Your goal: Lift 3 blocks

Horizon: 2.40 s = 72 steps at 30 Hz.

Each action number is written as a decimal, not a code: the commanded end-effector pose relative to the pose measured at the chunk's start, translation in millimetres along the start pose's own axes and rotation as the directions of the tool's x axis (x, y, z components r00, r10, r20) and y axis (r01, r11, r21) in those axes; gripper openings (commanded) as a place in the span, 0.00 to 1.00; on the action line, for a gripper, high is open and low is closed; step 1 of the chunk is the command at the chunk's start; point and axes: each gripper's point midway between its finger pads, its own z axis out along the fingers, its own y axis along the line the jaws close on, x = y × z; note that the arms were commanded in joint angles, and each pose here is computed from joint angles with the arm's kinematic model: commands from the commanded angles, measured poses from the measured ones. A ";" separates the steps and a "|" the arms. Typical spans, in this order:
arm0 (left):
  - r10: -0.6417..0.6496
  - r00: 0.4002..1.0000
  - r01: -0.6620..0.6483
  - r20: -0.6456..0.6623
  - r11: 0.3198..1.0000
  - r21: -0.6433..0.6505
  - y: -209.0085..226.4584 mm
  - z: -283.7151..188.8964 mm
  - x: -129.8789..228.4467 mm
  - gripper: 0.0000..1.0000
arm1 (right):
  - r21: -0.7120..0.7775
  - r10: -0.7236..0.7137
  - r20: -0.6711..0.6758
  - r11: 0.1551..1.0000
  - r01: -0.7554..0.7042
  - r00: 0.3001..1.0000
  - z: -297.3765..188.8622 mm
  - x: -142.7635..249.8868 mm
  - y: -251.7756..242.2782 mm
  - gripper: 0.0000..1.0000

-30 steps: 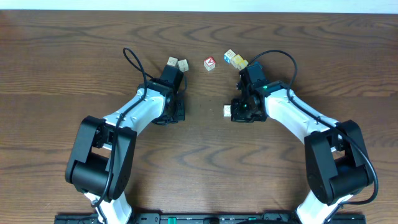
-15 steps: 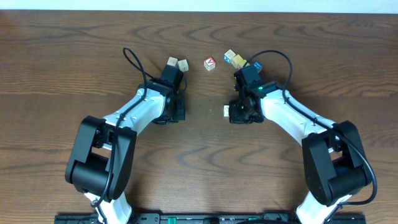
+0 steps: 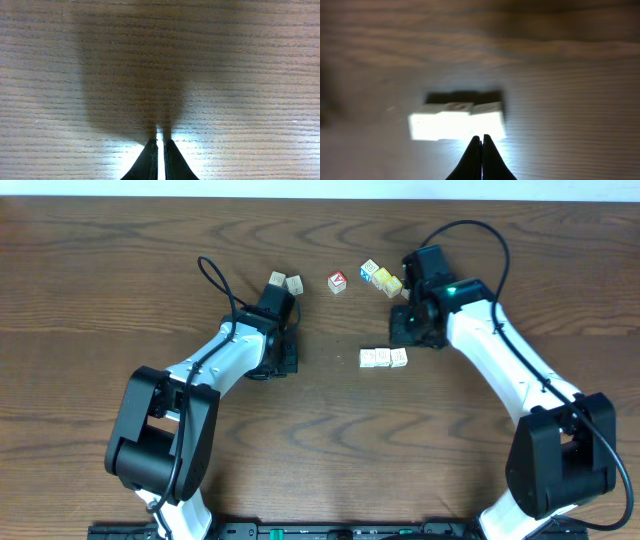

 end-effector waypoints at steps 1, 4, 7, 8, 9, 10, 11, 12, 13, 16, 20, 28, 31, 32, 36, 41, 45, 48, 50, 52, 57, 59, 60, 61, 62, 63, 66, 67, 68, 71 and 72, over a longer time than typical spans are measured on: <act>0.015 1.000 -0.015 0.006 1.000 -0.014 4.9 -2.3 1.0 0.08 | 0.078 0.062 -0.021 0.995 -0.061 0.998 13.9 4.8 -28.6 0.01; 0.015 1.000 -0.015 0.007 1.000 -0.014 4.9 -2.3 0.8 0.08 | 0.077 0.093 -0.043 0.993 -0.090 0.995 25.8 12.9 -35.9 0.01; 0.015 1.000 -0.015 0.007 1.000 -0.014 4.9 -2.3 0.8 0.08 | 0.064 0.103 -0.035 0.993 -0.100 0.994 36.4 16.8 -36.9 0.01; 0.015 1.000 -0.015 0.006 1.000 -0.014 4.8 -2.3 0.9 0.08 | 0.051 0.103 -0.037 0.994 -0.101 0.994 39.4 18.4 -35.2 0.01; 0.015 1.000 -0.015 0.006 1.000 -0.014 4.9 -2.3 1.0 0.08 | 0.033 0.108 -0.041 0.994 -0.106 0.993 42.6 20.6 -32.4 0.01; 0.015 1.000 -0.015 0.005 1.000 -0.014 5.0 -2.3 1.1 0.07 | 0.015 0.118 -0.047 0.993 -0.117 0.992 45.3 23.3 -29.3 0.01; 0.015 1.000 -0.015 0.004 1.000 -0.015 5.1 -2.3 1.5 0.08 | 0.004 0.126 -0.051 0.992 -0.126 0.991 47.6 25.5 -27.2 0.01; 0.015 1.000 -0.015 0.004 1.000 -0.015 5.2 -2.3 1.6 0.08 | 0.000 0.135 -0.051 0.991 -0.135 0.989 49.9 27.1 -26.4 0.01; 0.015 1.000 -0.015 0.004 1.000 -0.015 5.2 -2.3 1.6 0.08 | 0.000 0.142 -0.051 0.990 -0.142 0.989 51.7 28.7 -26.5 0.01; 0.015 1.000 -0.015 0.004 1.000 -0.015 5.2 -2.3 1.6 0.08 | -0.002 0.142 -0.050 0.990 -0.142 0.989 53.4 29.9 -26.3 0.01; 0.015 1.000 -0.015 0.004 1.000 -0.015 5.2 -2.3 1.6 0.08 | -0.007 0.141 -0.056 0.990 -0.142 0.988 53.4 31.2 -25.2 0.01; 0.015 1.000 -0.015 0.003 1.000 -0.015 5.2 -2.3 1.7 0.08 | -0.002 0.129 -0.078 0.992 -0.129 0.989 58.9 42.7 -23.5 0.01; 0.015 1.000 -0.015 0.003 1.000 -0.015 5.2 -2.3 1.8 0.08 | -0.002 0.129 -0.072 0.992 -0.129 0.989 63.0 44.9 -25.1 0.01; 0.015 1.000 -0.015 0.003 1.000 -0.015 5.2 -2.3 1.8 0.08 | -0.003 0.129 -0.071 0.992 -0.129 0.989 64.0 45.4 -25.3 0.01; 0.015 1.000 -0.015 0.003 1.000 -0.015 5.2 -2.3 1.8 0.08 | -0.023 0.128 -0.074 0.991 -0.130 0.989 64.9 46.0 -21.9 0.01; 0.015 1.000 -0.015 0.000 1.000 -0.016 5.4 -2.3 2.4 0.08 | -0.067 0.125 -0.066 0.989 -0.129 0.990 64.7 41.6 -13.8 0.01; 0.015 1.000 -0.015 -0.003 1.000 -0.017 5.8 -2.3 3.3 0.08 | -0.082 0.124 -0.067 0.988 -0.129 0.990 64.4 41.1 -11.3 0.01; 0.015 1.000 -0.015 -0.003 1.000 -0.017 5.8 -2.3 3.3 0.08 | -0.085 0.124 -0.069 0.988 -0.130 0.990 64.4 41.4 -10.7 0.01; 0.015 1.000 -0.015 -0.003 1.000 -0.017 5.8 -2.3 3.3 0.08 | -0.084 0.124 -0.069 0.988 -0.129 0.990 64.4 41.4 -10.9 0.01; 0.015 1.000 -0.015 -0.003 1.000 -0.017 5.8 -2.3 3.2 0.08 | -0.082 0.124 -0.068 0.988 -0.129 0.990 64.4 40.9 -12.3 0.01; 0.015 1.000 -0.015 -0.007 1.000 -0.001 2.9 -2.3 3.7 0.08 | -0.078 0.140 -0.056 0.987 -0.144 0.989 62.7 34.2 -20.3 0.01; 0.015 1.000 -0.014 -0.020 0.999 0.050 -6.0 -2.5 5.7 0.07 | -0.078 0.140 -0.049 0.987 -0.144 0.989 59.3 28.8 -24.2 0.01; 0.016 1.000 -0.014 -0.024 0.997 0.079 -11.1 -2.9 6.1 0.07 | -0.078 0.135 -0.045 0.987 -0.138 0.990 57.0 25.7 -25.6 0.01; 0.018 0.999 -0.015 -0.028 0.994 0.107 -16.2 -3.4 6.3 0.07 | -0.079 0.128 -0.038 0.988 -0.131 0.991 53.9 21.6 -26.8 0.01; 0.019 0.999 -0.015 -0.029 0.991 0.132 -20.6 -3.9 5.9 0.07 | -0.080 0.125 -0.031 0.989 -0.127 0.992 50.9 17.0 -27.6 0.01; 0.020 0.999 -0.016 -0.026 0.988 0.153 -24.5 -4.4 4.9 0.07 | -0.085 0.122 -0.018 0.989 -0.123 0.992 46.8 10.2 -27.4 0.01; 0.015 1.000 -0.014 -0.006 0.985 0.171 -28.5 -5.0 -0.6 0.08 | -0.114 0.111 0.031 0.988 -0.106 0.993 37.2 -9.3 -20.5 0.01; 0.015 1.000 -0.015 0.001 0.985 0.174 -29.2 -5.1 -2.2 0.07 | -0.125 0.102 0.051 0.988 -0.095 0.993 35.0 -15.0 -16.5 0.01; 0.015 1.000 -0.016 0.005 0.984 0.175 -29.6 -5.1 -3.2 0.07 | -0.149 0.086 0.071 0.986 -0.075 0.994 33.5 -20.1 -9.5 0.01; 0.016 1.000 -0.018 0.010 0.984 0.177 -30.1 -5.2 -4.4 0.07 | -0.200 0.055 0.095 0.979 -0.035 0.994 32.5 -24.3 8.8 0.01; 0.016 1.000 -0.018 0.011 0.984 0.177 -30.1 -5.2 -4.4 0.08 | -0.204 0.045 0.098 0.979 -0.024 0.994 32.8 -23.4 13.5 0.01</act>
